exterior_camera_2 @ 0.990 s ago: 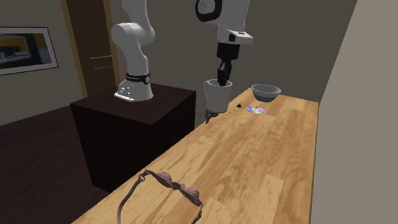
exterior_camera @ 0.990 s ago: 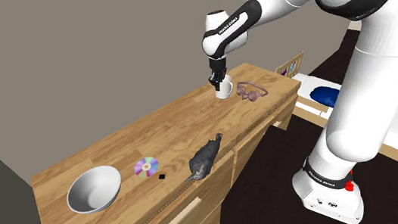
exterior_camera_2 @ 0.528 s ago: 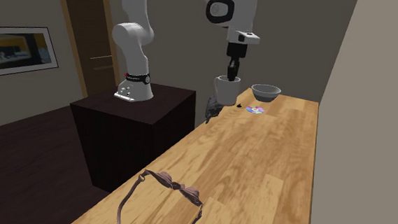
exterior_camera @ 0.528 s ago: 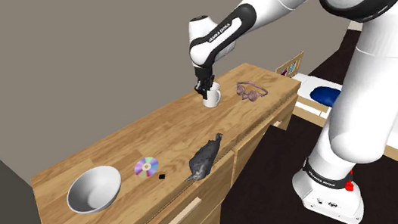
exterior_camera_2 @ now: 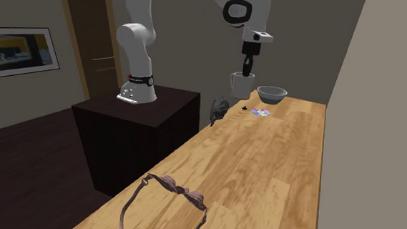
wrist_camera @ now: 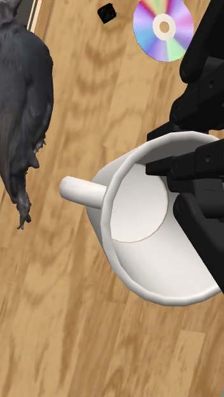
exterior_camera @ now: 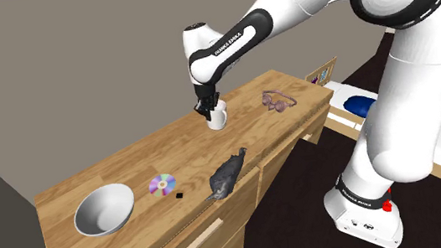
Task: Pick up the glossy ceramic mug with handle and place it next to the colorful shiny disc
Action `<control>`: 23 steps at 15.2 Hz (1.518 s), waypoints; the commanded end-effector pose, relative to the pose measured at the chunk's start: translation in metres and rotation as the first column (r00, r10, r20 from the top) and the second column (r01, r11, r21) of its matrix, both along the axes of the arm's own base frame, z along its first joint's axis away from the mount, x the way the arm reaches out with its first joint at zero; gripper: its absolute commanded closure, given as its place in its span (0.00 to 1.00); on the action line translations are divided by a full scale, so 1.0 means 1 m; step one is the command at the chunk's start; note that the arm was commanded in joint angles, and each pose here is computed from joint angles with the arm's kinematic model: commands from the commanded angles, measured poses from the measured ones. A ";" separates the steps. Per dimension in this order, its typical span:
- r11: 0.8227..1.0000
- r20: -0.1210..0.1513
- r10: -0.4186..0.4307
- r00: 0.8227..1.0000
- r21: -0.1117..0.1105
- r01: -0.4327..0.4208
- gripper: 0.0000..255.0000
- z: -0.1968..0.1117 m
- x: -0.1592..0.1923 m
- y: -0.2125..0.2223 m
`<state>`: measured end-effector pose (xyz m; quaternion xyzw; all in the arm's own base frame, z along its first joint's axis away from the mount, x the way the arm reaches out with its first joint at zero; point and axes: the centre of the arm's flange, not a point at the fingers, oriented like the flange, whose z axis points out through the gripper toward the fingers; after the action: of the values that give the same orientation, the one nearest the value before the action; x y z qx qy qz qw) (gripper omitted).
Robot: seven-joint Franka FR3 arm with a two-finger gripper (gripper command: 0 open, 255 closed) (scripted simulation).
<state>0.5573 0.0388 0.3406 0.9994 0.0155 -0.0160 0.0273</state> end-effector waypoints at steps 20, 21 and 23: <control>1.000 0.001 -0.002 1.000 0.000 0.002 1.00 -0.068 0.019 0.105; 1.000 0.001 -0.002 1.000 0.000 0.002 1.00 -0.073 0.019 0.105; 1.000 0.001 -0.002 1.000 0.000 0.002 1.00 -0.083 0.019 0.105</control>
<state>0.5775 0.1427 0.2624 0.9994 0.0147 -0.0160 0.0274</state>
